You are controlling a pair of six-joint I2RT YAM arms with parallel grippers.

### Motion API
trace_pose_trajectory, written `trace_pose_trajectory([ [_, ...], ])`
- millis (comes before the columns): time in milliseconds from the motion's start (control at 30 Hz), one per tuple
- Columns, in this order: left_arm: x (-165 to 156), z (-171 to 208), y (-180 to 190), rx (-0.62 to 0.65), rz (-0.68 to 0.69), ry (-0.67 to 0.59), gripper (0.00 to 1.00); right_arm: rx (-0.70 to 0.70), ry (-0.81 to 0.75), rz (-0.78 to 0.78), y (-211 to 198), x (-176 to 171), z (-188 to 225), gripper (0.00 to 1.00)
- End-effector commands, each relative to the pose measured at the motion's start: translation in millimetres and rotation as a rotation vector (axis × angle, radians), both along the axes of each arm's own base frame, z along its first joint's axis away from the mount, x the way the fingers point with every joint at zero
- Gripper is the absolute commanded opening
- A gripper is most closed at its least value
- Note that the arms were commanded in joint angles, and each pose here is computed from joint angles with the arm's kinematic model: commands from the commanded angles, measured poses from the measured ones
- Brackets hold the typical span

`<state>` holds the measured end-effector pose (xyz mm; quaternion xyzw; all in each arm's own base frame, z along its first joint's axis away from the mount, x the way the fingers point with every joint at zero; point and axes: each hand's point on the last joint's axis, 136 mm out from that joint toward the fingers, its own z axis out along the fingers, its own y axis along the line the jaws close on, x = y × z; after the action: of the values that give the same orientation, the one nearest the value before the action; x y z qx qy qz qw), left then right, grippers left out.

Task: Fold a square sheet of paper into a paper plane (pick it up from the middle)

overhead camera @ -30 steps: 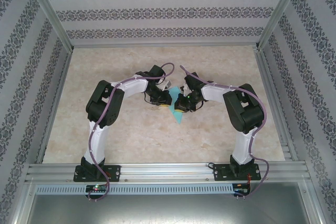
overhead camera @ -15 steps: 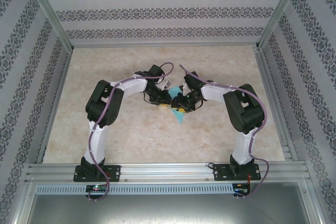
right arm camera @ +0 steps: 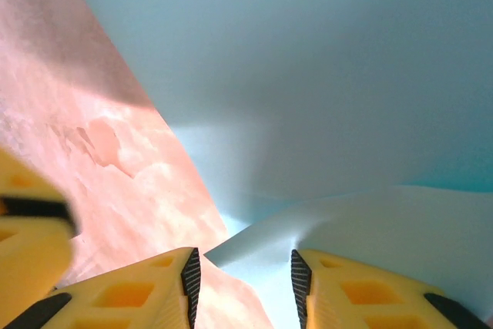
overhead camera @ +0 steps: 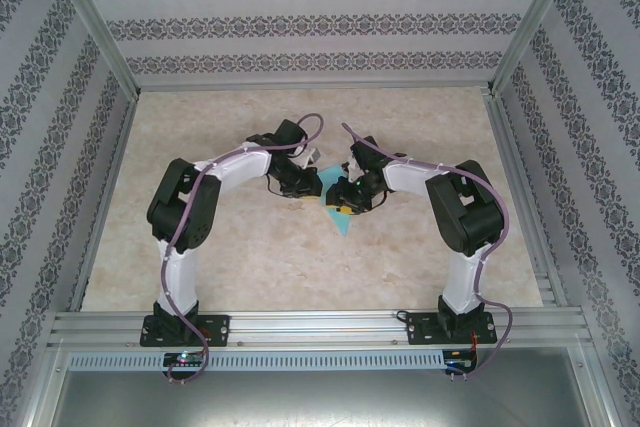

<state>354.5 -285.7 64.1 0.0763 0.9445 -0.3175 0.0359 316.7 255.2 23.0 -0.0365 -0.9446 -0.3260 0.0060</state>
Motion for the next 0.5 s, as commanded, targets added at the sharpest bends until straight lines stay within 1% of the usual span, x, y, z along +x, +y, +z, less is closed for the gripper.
trace_pose_trajectory([
  [0,4,20,2,-0.043,0.037,-0.036,0.13,-0.070,0.027,-0.017,-13,-10,-17,0.38],
  [67,0,20,1,-0.053,0.035,-0.030,0.10,-0.063,0.026,-0.016,-12,-10,-17,0.36],
  [233,-3,14,2,-0.056,0.036,-0.013,0.07,-0.054,0.023,-0.017,-12,-10,-16,0.31],
  [400,-7,14,-3,-0.081,0.021,-0.001,0.04,-0.049,0.020,-0.021,-13,-11,-15,0.32],
  [467,-9,12,-5,-0.087,0.014,0.006,0.03,-0.046,0.013,-0.029,-14,-10,-14,0.30],
])
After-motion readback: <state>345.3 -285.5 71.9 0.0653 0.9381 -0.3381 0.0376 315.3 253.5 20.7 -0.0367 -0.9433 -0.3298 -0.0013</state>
